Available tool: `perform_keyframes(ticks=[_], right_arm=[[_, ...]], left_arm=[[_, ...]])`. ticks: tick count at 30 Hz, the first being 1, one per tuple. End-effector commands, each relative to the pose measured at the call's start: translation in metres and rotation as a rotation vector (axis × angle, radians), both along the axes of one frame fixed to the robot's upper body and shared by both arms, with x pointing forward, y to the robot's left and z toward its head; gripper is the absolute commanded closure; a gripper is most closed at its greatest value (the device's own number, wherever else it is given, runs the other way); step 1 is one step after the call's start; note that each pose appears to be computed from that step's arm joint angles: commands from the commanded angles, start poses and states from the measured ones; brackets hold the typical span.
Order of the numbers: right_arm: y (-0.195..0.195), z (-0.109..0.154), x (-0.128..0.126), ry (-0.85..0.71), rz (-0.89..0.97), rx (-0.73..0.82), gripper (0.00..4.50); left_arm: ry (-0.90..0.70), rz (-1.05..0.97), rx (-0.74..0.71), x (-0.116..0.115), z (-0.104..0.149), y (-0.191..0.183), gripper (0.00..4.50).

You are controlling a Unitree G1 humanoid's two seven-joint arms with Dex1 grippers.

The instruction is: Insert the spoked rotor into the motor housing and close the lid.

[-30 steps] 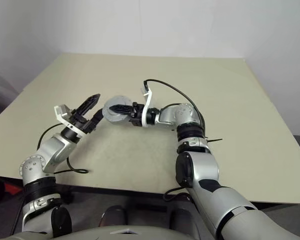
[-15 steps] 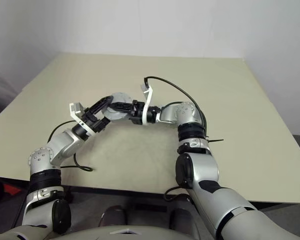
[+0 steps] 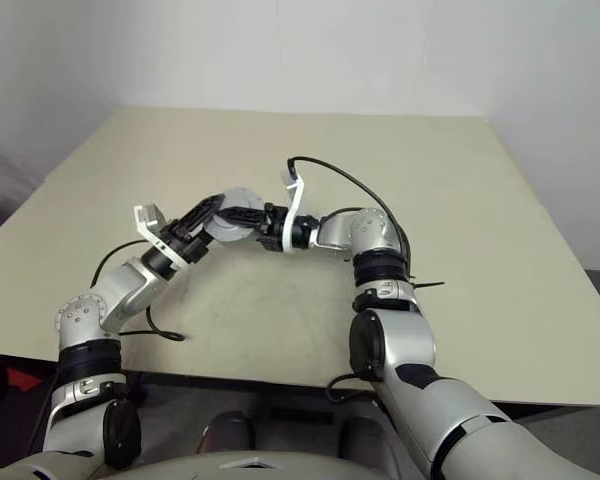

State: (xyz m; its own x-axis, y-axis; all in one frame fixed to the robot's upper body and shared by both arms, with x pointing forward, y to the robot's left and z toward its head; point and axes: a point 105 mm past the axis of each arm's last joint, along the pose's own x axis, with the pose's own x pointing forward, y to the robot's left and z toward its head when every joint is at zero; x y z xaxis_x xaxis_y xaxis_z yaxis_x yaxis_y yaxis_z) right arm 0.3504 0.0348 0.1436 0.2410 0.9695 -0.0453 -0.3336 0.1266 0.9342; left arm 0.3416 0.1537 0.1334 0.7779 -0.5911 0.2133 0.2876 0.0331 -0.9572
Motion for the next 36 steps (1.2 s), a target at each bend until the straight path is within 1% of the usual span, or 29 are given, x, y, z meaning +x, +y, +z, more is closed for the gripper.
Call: perform_keyframes(ticks=[1, 6, 8, 9, 13, 14, 23, 28, 31, 33, 36], right_arm=[[0.001, 0.029, 0.008, -0.142, -0.036, 0.05, 2.43], [0.001, 0.028, 0.009, -0.133, -0.036, 0.055, 2.43], [0.001, 0.026, 0.01, -0.138, -0.038, 0.048, 1.72], [0.001, 0.026, 0.01, -0.146, -0.038, 0.047, 1.48], [0.002, 0.026, 0.01, -0.19, -0.048, 0.02, 0.18], [0.002, 0.025, 0.011, -0.195, -0.052, 0.01, 0.06], [0.002, 0.017, 0.015, -0.216, -0.082, -0.038, 0.06], [0.001, 0.006, 0.023, -0.232, -0.132, -0.114, 0.06], [-0.003, -0.001, 0.029, -0.235, -0.169, -0.158, 0.06], [-0.005, -0.002, 0.03, -0.238, -0.177, -0.164, 0.06], [-0.009, -0.002, 0.032, -0.242, -0.184, -0.167, 0.06]], left_arm=[[-0.026, 0.008, 0.011, -0.001, 0.007, 0.002, 2.35], [-0.032, 0.025, 0.007, -0.001, 0.007, 0.004, 2.35], [-0.027, 0.032, 0.012, -0.001, 0.006, 0.005, 2.35], [-0.025, 0.034, 0.013, -0.001, 0.006, 0.005, 2.35], [-0.021, 0.047, 0.02, -0.001, 0.005, 0.008, 2.35], [-0.019, 0.051, 0.022, -0.001, 0.004, 0.008, 2.35], [-0.014, 0.11, 0.024, 0.0, 0.002, 0.019, 2.35], [-0.032, 0.172, 0.008, -0.002, 0.005, 0.032, 2.35], [-0.046, 0.248, 0.037, -0.003, 0.005, 0.045, 2.35], [-0.063, 0.338, 0.067, -0.004, 0.005, 0.059, 2.35], [-0.078, 0.485, 0.062, -0.007, 0.008, 0.087, 2.35]])
